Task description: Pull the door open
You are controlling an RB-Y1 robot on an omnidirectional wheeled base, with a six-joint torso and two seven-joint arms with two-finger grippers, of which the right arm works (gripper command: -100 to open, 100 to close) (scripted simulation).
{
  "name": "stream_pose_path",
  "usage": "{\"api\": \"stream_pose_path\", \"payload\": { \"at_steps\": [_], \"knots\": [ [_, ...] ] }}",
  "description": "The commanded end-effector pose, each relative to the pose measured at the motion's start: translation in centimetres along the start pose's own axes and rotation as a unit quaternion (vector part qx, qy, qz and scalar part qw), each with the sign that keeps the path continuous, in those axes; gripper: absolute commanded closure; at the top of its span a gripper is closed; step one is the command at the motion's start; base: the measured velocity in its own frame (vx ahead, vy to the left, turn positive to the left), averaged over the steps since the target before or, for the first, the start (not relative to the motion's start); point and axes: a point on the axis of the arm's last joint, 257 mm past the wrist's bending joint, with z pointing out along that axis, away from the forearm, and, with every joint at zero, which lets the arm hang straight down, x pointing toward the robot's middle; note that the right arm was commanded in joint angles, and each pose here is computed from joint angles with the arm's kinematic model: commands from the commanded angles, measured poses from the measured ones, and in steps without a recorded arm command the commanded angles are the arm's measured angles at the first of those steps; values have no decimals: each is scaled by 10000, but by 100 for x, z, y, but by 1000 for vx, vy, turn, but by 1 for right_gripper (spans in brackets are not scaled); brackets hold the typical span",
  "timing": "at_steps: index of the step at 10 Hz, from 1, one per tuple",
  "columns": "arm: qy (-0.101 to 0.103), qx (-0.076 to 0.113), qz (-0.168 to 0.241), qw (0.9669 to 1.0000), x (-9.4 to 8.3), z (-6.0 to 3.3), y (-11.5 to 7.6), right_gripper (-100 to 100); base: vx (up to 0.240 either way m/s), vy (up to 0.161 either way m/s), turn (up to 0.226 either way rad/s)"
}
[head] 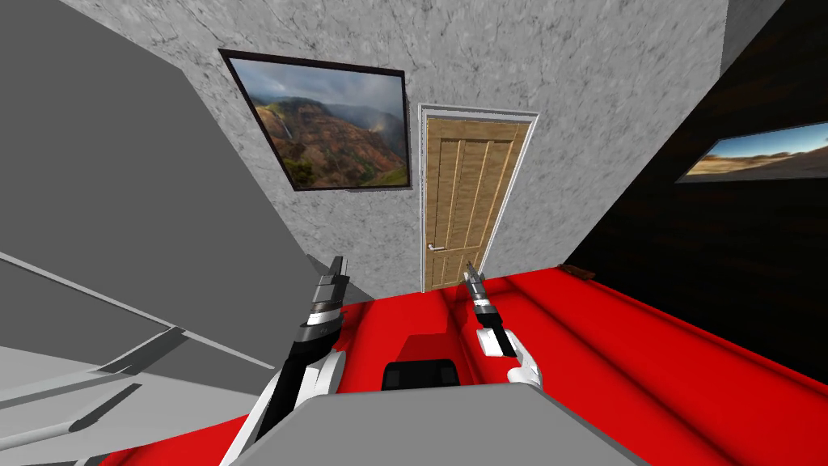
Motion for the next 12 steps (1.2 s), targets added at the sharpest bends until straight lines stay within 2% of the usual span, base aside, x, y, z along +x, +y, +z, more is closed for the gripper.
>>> {"api": "stream_pose_path", "payload": {
  "at_steps": [1, 8, 9, 12],
  "knots": [
    [-1, 109, 31, 9999, -9, -7, -127, -100, 55, -2, 49],
    [-30, 684, 212, 9974, -31, -107, -733, -100, 98, -15, 92],
    [-30, 684, 212, 9974, -31, -107, -733, -100, 74, -9, 27],
    [-51, 880, 287, 9957, -38, -145, -930, -100, 66, -10, 78]
  ]
}}
